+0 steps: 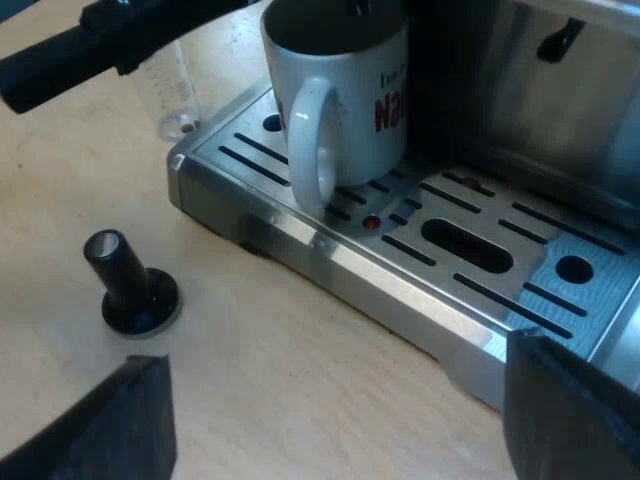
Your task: Remove mug from coffee machine
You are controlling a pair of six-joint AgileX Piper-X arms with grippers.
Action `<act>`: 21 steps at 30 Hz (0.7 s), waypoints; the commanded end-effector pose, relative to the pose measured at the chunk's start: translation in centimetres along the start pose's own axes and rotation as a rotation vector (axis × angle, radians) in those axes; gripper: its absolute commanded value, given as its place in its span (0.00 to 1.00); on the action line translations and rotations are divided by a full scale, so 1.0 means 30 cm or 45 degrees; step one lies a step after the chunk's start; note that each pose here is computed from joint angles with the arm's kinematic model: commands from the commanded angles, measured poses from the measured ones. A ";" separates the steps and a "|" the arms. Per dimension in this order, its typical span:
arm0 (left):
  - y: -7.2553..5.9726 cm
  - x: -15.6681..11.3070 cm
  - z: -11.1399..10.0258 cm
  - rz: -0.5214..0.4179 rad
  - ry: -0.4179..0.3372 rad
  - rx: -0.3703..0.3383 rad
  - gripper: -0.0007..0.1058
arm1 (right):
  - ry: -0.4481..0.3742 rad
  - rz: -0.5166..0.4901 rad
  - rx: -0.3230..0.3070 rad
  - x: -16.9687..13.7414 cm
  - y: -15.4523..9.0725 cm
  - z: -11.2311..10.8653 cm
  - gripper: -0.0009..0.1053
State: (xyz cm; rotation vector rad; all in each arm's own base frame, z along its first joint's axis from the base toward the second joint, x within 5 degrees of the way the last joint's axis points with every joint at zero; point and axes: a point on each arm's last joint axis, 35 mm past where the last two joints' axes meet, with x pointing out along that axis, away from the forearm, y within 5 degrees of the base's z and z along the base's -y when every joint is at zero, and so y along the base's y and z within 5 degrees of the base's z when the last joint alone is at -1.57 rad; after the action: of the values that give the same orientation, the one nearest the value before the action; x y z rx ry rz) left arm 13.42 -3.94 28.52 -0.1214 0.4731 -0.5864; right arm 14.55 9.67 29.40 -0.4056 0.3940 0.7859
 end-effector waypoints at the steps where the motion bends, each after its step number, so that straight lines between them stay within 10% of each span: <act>1: 0.006 0.016 -0.027 -0.018 0.004 0.008 0.68 | -0.020 0.007 -0.027 0.020 -0.003 0.021 0.65; 21: 0.048 0.099 -0.196 -0.114 -0.083 -0.026 0.68 | 0.007 0.015 -0.012 0.216 -0.019 -0.029 0.65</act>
State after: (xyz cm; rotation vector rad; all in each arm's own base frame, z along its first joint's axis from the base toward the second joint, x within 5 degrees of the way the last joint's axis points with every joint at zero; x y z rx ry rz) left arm 13.52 -4.18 21.52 -0.1730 0.4321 -0.6517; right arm 18.74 12.47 25.78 -0.4126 0.4272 0.7930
